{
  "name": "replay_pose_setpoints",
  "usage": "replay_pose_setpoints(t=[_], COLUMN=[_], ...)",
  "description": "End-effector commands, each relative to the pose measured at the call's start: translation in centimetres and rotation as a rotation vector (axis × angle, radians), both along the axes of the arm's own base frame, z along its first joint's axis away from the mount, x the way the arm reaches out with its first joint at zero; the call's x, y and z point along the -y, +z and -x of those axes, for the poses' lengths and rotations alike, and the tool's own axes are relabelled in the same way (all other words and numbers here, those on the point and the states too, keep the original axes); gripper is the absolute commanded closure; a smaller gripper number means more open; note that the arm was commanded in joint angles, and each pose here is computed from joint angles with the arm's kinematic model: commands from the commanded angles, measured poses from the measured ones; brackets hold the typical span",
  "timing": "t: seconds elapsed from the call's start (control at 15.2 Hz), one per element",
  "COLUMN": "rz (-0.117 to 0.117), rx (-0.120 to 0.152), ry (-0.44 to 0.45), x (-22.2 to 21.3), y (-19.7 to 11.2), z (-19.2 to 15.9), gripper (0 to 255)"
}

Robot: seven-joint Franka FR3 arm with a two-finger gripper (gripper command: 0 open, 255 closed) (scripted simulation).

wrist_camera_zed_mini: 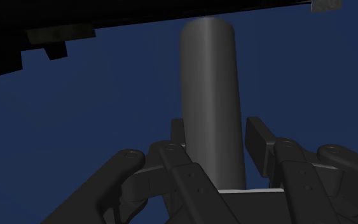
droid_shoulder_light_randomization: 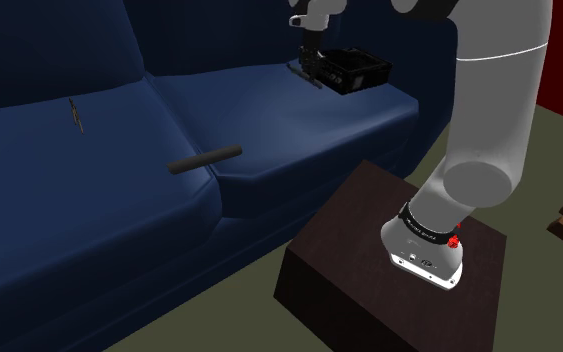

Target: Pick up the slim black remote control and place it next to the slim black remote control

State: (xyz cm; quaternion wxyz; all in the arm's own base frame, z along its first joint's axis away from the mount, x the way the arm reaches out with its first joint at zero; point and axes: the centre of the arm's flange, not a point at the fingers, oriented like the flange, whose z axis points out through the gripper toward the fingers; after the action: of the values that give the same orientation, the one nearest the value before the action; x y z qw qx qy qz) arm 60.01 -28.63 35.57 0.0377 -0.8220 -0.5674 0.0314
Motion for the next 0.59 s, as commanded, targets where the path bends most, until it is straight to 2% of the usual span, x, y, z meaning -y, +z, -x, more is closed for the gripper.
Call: replay_pose_setpoints(t=[0.0, 0.53], rz=[0.0, 0.0], rx=[0.001, 0.001], ry=[0.0, 0.0], x=[0.0, 0.0], y=[1.2, 5.0], z=[0.0, 0.0], gripper=[255, 255])
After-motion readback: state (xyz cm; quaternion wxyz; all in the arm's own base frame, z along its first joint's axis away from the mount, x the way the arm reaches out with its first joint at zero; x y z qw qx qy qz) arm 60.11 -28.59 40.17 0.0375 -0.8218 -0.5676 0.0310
